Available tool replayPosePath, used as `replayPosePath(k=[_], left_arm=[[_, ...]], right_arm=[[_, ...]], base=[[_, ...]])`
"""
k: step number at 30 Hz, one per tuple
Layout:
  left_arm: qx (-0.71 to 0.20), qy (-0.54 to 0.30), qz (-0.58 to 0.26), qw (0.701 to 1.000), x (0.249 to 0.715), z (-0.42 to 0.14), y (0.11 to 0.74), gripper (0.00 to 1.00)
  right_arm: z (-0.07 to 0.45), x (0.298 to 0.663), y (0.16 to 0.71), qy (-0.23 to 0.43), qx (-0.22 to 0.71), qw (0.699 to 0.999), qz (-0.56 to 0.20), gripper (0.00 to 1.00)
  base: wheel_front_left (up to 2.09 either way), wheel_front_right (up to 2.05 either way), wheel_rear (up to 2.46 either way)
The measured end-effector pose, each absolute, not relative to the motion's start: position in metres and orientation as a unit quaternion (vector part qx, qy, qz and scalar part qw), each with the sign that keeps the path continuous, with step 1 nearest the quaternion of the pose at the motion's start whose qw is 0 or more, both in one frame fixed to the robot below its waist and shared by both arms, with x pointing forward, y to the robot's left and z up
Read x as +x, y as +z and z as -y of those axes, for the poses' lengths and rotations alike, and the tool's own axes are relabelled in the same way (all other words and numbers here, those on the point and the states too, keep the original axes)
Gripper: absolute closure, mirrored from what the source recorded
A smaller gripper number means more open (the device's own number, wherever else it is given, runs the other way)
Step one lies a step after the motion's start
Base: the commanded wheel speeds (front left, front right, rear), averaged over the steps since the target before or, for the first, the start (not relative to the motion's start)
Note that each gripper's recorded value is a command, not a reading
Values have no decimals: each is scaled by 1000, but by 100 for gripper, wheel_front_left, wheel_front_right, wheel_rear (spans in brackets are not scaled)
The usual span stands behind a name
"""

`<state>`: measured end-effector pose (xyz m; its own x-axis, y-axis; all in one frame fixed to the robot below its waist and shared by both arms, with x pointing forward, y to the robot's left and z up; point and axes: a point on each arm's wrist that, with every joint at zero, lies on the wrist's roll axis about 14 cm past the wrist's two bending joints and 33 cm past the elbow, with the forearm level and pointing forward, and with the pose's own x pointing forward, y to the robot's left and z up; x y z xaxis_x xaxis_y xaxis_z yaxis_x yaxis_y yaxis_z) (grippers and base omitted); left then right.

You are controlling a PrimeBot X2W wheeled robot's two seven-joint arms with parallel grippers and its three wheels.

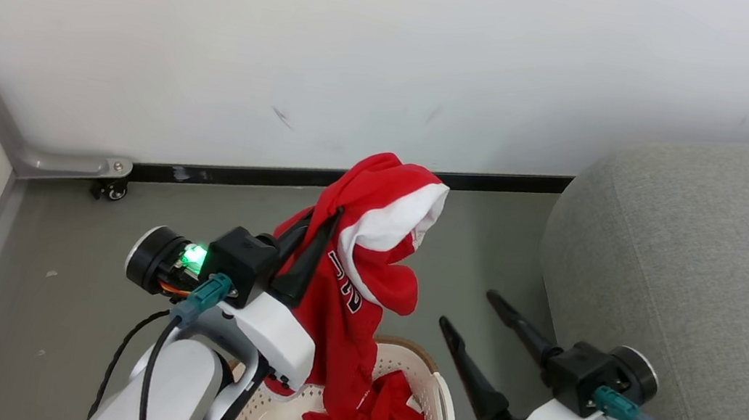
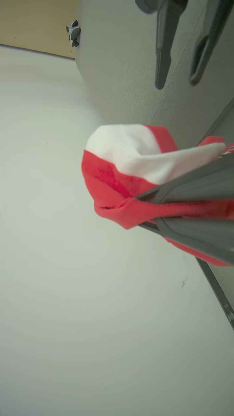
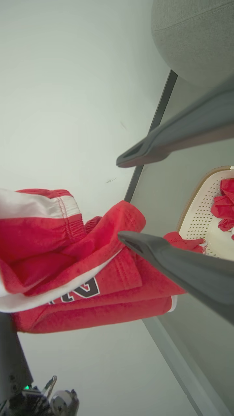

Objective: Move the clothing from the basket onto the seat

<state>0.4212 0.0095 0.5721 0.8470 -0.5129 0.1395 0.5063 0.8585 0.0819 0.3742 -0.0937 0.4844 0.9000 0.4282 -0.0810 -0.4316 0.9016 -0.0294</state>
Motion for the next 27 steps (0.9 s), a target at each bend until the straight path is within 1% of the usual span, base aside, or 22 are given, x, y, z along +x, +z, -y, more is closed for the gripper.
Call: replayPosePath(k=[7,15,23,27], left_arm=[[21,-292,81,953,414,7,578,100],[23,-320,80,944,405,27,582,100],[20,-338,75,938,400,40,582,100],[19,-347,72,935,397,46,581,100]], right_arm=[[89,366,487,240,-39,969,-39,0],[89,370,498,256,-63,964,-31,0],[78,362,484,278,-66,956,-59,0],[74,367,488,286,-74,954,-57,0]], base=[[0,0,0],[0,0,0],[0,0,0],[0,0,0]])
